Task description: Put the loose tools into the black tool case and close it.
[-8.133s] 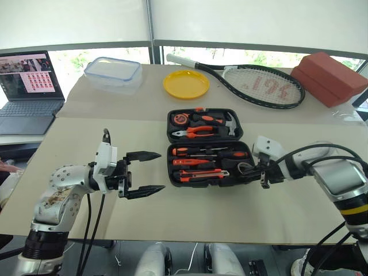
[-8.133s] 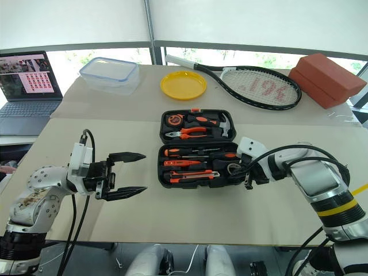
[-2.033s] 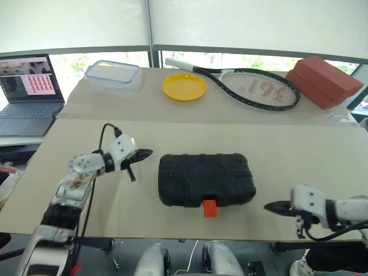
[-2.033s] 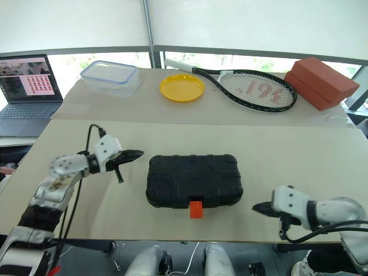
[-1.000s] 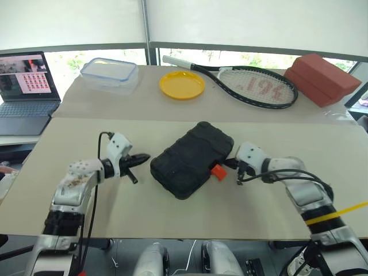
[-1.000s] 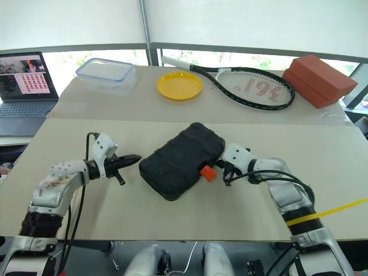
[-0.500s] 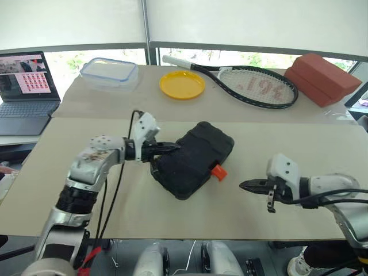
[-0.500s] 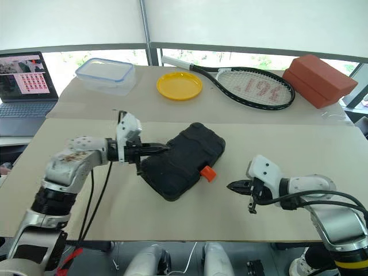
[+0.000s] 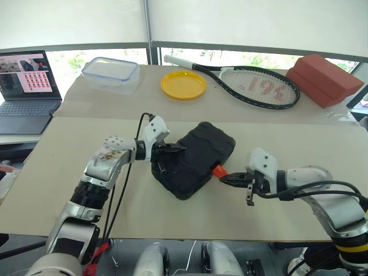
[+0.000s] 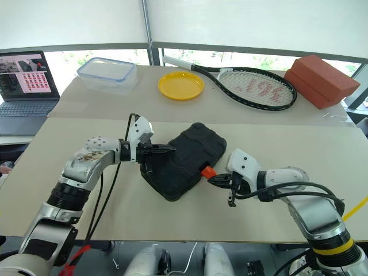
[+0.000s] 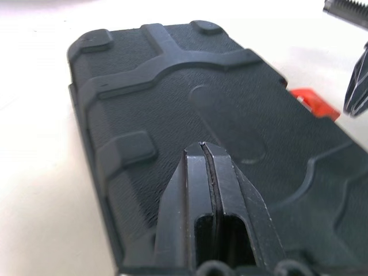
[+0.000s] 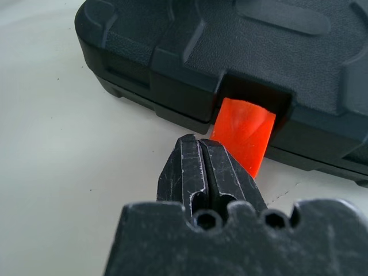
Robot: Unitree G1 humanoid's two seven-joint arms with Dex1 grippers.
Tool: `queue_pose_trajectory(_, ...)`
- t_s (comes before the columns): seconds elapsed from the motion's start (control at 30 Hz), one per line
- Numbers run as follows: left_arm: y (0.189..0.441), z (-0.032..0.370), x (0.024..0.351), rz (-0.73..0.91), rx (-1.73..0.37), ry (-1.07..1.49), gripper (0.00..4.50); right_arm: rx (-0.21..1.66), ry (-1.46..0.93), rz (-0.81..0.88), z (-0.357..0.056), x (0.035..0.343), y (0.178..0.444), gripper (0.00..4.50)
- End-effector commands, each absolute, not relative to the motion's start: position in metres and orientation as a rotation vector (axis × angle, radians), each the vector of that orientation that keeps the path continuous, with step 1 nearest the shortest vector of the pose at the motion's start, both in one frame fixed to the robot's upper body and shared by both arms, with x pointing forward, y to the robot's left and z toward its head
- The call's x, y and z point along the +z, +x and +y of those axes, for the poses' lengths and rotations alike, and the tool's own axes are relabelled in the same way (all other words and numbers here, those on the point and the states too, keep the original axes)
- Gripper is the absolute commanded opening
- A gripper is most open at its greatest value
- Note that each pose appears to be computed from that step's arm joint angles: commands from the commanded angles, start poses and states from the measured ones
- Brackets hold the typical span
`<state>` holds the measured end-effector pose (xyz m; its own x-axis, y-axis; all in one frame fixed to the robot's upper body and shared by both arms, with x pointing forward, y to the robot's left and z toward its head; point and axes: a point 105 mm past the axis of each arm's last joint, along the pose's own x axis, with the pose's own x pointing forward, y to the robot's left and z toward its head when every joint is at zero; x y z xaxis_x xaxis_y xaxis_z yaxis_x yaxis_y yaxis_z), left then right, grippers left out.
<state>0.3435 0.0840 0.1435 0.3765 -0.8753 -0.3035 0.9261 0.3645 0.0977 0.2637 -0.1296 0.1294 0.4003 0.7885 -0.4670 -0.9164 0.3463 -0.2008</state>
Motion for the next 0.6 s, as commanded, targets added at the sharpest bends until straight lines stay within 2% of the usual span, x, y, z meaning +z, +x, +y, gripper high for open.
queue_pose_trajectory(0.03, 0.338, 0.082, 0.133, 0.253, -1.184, 0.289, 0.01, 1.105, -0.492, 0.279, -0.131, 0.136, 0.269, 0.10)
queue_pose_trajectory(0.23, 0.335, 0.074, 0.132, 0.251, -1.204, 0.288, 0.01, 1.066, -0.539, 0.265, -0.134, 0.129, 0.281, 0.10)
queue_pose_trajectory(0.6, 0.332, 0.072, 0.130, 0.263, -1.208, 0.281, 0.01, 1.064, -0.487, 0.215, -0.123, 0.125, 0.290, 0.10)
